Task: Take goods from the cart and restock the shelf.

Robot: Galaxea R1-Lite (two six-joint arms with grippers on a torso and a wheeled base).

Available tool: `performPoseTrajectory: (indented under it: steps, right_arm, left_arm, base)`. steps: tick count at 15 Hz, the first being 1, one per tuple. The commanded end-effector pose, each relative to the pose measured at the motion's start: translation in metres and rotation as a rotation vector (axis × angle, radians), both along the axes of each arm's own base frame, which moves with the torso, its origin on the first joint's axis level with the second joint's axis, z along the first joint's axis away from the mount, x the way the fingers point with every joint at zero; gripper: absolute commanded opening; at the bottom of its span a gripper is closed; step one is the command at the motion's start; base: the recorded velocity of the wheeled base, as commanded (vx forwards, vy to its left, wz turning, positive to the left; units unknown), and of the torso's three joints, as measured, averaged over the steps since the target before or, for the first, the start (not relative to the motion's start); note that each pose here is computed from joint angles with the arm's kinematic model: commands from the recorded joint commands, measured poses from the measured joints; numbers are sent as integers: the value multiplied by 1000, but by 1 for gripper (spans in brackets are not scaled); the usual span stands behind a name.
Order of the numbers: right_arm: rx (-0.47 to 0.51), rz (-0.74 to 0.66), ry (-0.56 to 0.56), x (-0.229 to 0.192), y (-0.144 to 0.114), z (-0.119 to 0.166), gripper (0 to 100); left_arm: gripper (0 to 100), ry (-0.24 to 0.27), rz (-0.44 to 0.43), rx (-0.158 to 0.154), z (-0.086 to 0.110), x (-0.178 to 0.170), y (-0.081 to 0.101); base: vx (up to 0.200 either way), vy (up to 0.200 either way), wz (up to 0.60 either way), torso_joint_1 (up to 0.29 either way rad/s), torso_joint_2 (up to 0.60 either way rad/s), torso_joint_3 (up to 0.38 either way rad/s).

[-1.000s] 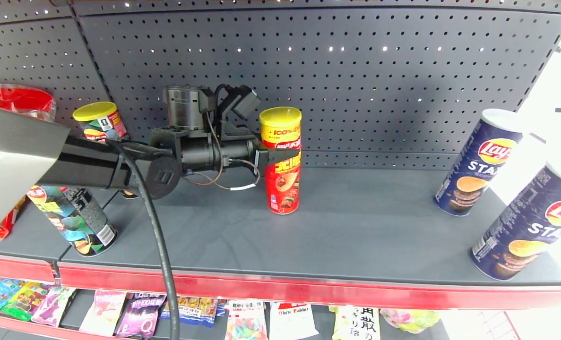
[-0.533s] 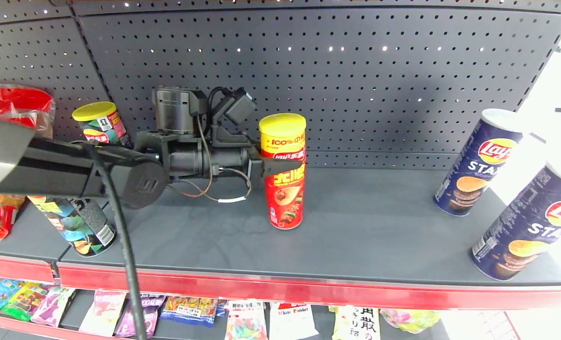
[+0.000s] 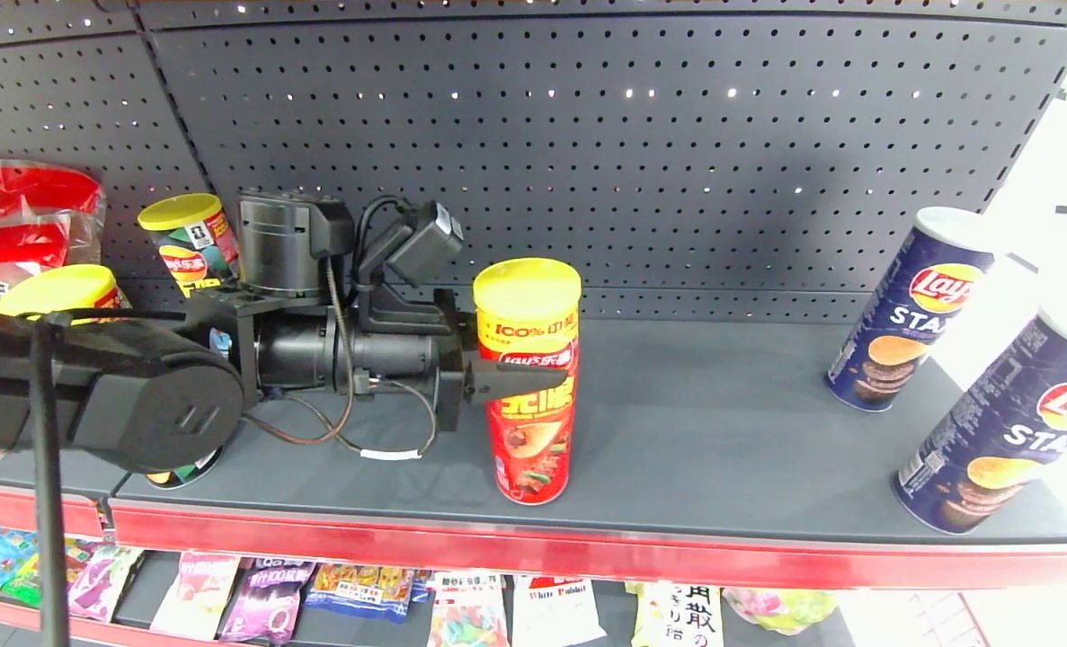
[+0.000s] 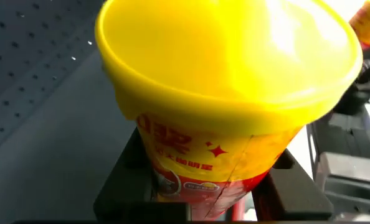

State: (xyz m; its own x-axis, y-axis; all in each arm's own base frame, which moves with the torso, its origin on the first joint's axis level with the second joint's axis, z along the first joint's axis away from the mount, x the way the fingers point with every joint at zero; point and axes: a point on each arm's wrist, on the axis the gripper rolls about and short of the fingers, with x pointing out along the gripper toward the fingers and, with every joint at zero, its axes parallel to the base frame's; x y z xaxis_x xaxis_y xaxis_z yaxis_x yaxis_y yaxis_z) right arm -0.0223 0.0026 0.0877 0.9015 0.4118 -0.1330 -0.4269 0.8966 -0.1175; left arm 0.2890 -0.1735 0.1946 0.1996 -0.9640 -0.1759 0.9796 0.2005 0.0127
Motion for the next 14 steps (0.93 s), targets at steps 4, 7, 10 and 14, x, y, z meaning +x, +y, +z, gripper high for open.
performPoseTrajectory:
  steps: [4,7,10,14]
  right_arm:
    - [0,1,1,0,0,0,0]
    - [0,1,-1,0,0,0,0]
    - [0,1,-1,0,0,0,0]
    - [0,1,-1,0,0,0,0]
  left_arm:
    - [0,-4,-18,12,-4,-8,-1]
    - [0,8,-17,21,-9,-10,0]
    - [0,-13,-17,5,-7,-10,0]
    - [0,6,-19,15,-12,-19,5]
  base:
    - [0,0,0,0,0,0]
    - [0,0,0,0,0,0]
    - [0,0,0,0,0,0]
    - [0,0,0,0,0,0]
